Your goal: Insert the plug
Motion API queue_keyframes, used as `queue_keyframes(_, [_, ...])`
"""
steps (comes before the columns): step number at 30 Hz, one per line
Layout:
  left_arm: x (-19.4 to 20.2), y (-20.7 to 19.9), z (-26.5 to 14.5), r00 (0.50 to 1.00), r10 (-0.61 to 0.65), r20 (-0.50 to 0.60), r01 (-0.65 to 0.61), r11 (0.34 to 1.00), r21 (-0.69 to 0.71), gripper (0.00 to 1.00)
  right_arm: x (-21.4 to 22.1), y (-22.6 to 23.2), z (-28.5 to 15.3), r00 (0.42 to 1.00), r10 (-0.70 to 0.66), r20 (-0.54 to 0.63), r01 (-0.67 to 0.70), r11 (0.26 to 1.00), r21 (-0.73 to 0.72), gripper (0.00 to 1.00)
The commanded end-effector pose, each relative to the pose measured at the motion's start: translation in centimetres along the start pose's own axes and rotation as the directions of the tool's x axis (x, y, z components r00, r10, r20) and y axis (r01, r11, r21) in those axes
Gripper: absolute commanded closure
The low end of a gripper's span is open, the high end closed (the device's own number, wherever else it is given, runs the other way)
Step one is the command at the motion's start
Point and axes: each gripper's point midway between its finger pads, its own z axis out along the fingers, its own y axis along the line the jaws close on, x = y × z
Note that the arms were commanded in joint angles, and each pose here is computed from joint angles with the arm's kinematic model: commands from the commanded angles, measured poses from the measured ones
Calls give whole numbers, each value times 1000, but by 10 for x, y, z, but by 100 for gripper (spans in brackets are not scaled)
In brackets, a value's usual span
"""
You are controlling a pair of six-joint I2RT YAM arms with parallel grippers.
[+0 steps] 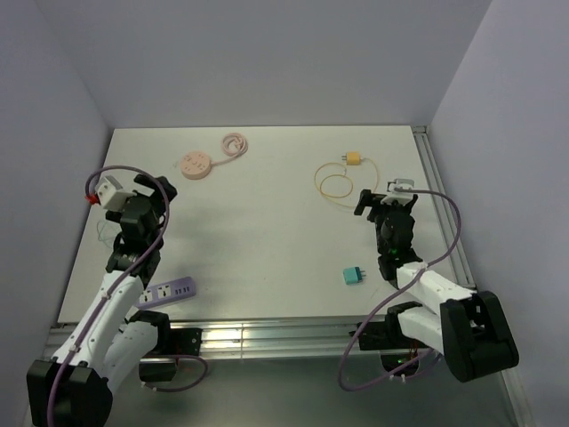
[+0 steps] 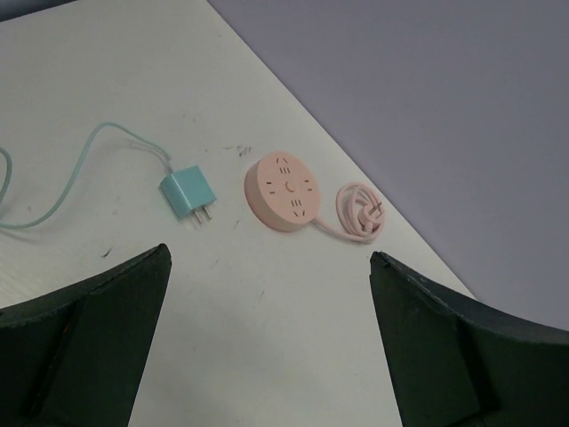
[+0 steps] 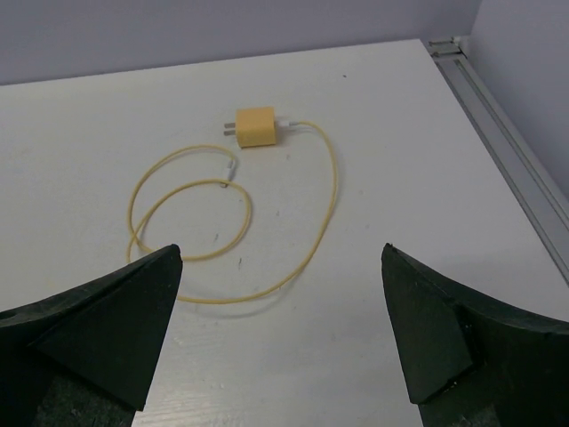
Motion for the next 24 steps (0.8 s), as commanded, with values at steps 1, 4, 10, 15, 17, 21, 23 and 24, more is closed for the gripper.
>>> queue_keyframes(1, [-13,-8,-7,999,1,-46,-4,999,-46,1,-11,-14,-1,997,49,-67,-39,990,135,0])
queue_keyframes(4, [-12,-9,-9,994,-63,-87,54,993,-101,1,-17,-26,-5,978,174,-115,-139,954,265,0])
queue_keyframes(10, [3,-46,4,969,-4,-247,-2,1000,-21,4,-10,-20,-6,900,403,-167,-337,886,317,0])
queue_keyframes(15, [30,-50,16,913,72,-401,-98,994,-46,11,-3,-3,-1,879,401,-256,-338,905,258,0])
queue_keyframes(17, [42,-52,18,889,99,-446,-120,993,-18,11,-5,2,3,874,401,-276,-338,908,248,0])
queue_keyframes(21, [68,-71,25,827,185,-530,-142,982,122,4,-4,11,5,865,394,-310,-343,916,208,0])
queue_keyframes(23, [70,-68,29,822,183,-539,-158,983,93,3,-6,18,5,860,389,-331,-347,920,181,0])
queue_keyframes(24, [67,-62,37,832,180,-524,-185,982,44,3,-4,19,4,857,379,-350,-337,925,176,0])
